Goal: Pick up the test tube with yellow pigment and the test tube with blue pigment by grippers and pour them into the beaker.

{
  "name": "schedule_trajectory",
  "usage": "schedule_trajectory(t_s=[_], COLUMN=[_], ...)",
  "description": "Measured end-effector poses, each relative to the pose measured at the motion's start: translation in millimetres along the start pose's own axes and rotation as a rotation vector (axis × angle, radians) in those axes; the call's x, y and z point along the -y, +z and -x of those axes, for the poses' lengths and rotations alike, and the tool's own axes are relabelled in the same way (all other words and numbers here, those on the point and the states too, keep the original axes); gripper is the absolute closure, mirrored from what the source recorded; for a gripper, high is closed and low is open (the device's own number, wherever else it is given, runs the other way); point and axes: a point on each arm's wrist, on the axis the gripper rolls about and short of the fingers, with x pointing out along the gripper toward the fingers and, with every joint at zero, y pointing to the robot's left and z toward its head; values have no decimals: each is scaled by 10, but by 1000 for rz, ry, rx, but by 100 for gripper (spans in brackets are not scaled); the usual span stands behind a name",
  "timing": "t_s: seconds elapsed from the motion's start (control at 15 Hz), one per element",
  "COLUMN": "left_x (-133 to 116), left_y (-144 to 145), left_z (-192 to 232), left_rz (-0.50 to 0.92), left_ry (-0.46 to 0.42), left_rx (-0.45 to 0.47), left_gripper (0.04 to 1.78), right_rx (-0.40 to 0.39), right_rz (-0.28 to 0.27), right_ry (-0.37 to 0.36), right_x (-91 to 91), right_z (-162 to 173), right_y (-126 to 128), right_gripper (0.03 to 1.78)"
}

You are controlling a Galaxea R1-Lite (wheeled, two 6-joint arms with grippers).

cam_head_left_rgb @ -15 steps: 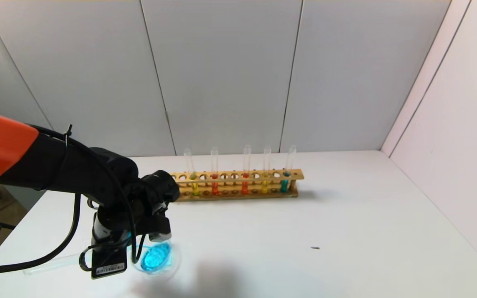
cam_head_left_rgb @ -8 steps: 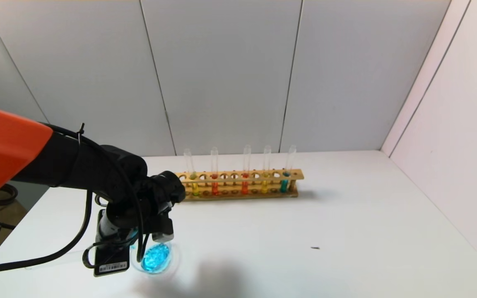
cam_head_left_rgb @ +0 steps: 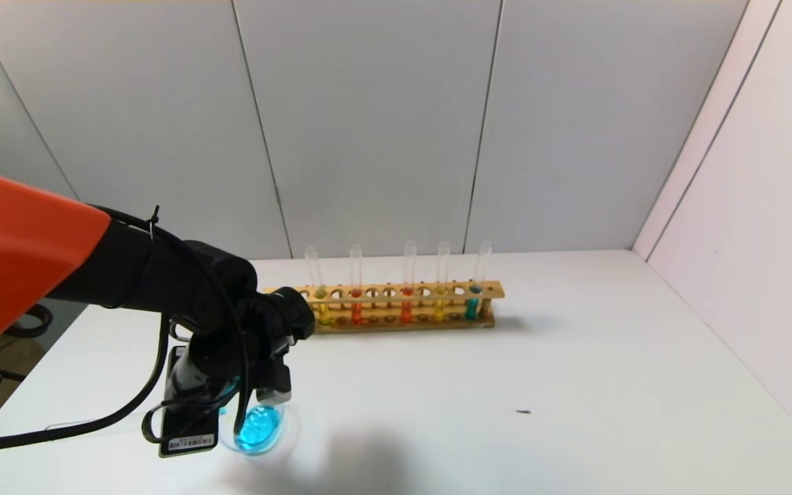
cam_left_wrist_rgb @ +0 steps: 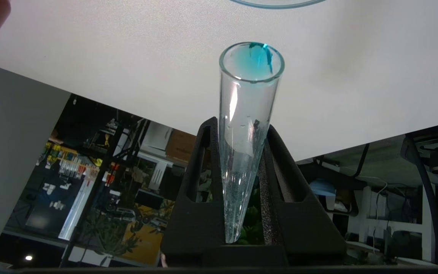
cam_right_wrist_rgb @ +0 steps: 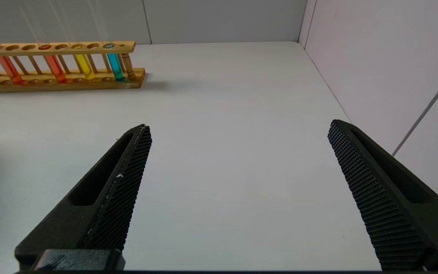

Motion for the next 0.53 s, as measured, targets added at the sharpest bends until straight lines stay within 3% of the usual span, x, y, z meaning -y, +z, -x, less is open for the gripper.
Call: schedule_trajectory(t_s=[0.53], left_x=[58], left_y=[129], left_z=[-22], left_rz=[-72], left_ry=[19], left_rx=[-77], left_gripper=[151], right_rx=[0], right_rz=[0], right_ry=[0], right_x=[0], right_z=[0], right_y=[0], right_gripper=[11])
